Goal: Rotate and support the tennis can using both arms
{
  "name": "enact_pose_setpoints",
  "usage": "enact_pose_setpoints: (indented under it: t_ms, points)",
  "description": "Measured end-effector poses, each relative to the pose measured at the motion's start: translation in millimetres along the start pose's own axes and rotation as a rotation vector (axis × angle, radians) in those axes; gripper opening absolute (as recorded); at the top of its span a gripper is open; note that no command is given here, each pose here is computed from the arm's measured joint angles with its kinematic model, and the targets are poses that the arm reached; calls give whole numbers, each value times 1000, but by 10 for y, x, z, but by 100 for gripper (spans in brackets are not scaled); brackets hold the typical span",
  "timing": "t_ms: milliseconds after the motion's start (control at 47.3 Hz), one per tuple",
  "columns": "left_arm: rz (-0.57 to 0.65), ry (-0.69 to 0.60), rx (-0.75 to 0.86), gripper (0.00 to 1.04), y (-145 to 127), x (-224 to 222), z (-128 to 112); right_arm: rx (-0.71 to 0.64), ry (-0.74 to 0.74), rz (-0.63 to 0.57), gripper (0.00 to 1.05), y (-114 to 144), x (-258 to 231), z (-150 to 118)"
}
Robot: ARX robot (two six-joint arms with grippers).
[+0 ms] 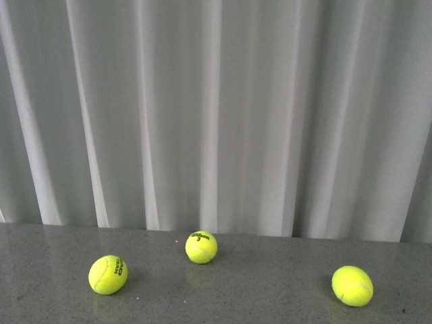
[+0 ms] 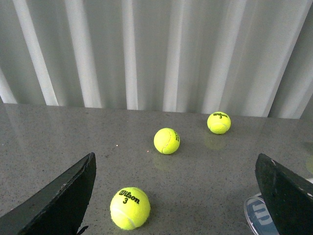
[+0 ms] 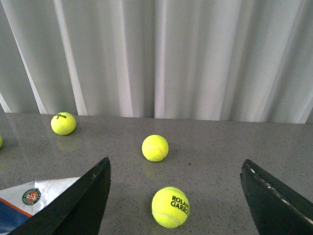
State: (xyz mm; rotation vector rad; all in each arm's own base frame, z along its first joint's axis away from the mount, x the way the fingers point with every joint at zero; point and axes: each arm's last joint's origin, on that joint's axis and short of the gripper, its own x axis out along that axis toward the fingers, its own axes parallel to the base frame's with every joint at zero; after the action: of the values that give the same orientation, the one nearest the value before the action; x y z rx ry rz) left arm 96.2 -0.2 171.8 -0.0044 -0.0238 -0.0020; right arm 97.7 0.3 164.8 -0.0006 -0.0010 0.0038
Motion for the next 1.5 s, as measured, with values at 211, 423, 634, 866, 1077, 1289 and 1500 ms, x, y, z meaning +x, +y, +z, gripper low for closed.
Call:
enact_pose_setpoints:
  t_ms: [211, 423, 634, 866, 1077, 1289, 1500]
  points:
    - [0, 0, 0, 98, 0, 0, 0, 0, 0, 0, 97, 0, 0, 0]
    - [0, 0, 0, 98, 0, 0, 0, 0, 0, 0, 98, 0, 0, 0]
    - [0, 0, 0, 98, 0, 0, 0, 0, 0, 0, 98, 0, 0, 0]
    - [-158, 433, -278, 98, -42, 329, -86, 0, 0, 0, 98, 0, 0, 0]
    - [-331, 533, -376, 98, -85, 1052, -233, 0, 0, 0, 98, 0, 0, 0]
    - [-454, 761, -430, 98, -277, 1512, -722, 0, -1, 0, 98, 0, 0, 1]
    - [-506, 832, -490, 98, -450, 1705, -974, 0, -1, 0, 98, 0, 0, 1]
